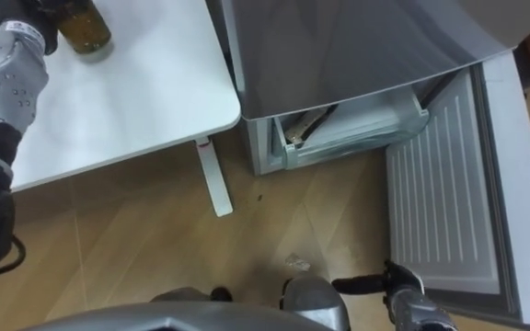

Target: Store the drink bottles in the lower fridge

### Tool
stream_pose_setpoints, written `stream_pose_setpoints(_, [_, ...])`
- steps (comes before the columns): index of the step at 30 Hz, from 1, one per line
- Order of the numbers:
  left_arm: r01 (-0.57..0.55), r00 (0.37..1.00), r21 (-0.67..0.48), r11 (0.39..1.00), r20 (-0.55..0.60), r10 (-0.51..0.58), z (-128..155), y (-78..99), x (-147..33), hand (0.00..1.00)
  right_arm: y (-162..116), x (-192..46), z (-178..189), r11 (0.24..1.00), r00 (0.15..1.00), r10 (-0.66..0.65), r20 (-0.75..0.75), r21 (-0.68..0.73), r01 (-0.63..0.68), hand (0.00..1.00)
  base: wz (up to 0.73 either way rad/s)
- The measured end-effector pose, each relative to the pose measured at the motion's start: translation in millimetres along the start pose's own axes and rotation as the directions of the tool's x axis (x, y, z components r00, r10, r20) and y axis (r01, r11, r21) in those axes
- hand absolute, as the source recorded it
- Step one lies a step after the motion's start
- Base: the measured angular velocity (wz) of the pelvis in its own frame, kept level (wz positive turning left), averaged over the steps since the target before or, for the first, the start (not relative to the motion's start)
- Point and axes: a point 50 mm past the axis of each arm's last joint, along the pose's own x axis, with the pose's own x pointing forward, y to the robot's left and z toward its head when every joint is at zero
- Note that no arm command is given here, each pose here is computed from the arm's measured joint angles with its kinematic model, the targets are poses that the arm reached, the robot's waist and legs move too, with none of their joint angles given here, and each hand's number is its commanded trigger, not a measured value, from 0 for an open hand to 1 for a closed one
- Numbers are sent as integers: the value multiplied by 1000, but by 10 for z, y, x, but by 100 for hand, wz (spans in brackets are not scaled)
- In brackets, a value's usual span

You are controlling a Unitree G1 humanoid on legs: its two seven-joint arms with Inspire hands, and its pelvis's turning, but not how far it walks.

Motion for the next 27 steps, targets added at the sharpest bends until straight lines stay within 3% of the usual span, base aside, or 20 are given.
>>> stream_pose_setpoints(7, [95,982,59,994,159,-103,314,-171,-89,100,-11,0,32,999,1000,27,14,-18,-26,0,2])
stream_pose_setpoints(10, [156,957,82,984,233,-172,371,-226,-243,100,-11,0,30,999,999,30,14,-22,-30,0,19])
stream_pose_setpoints(17, [224,901,247,943,316,-297,298,-244,-656,100,-8,-2,23,998,999,48,11,-28,-48,0,14])
stream_pose_setpoints(27, [341,870,204,918,302,-390,59,-290,-1034,100,72,-3,-19,993,993,115,-8,-18,-116,0,11])
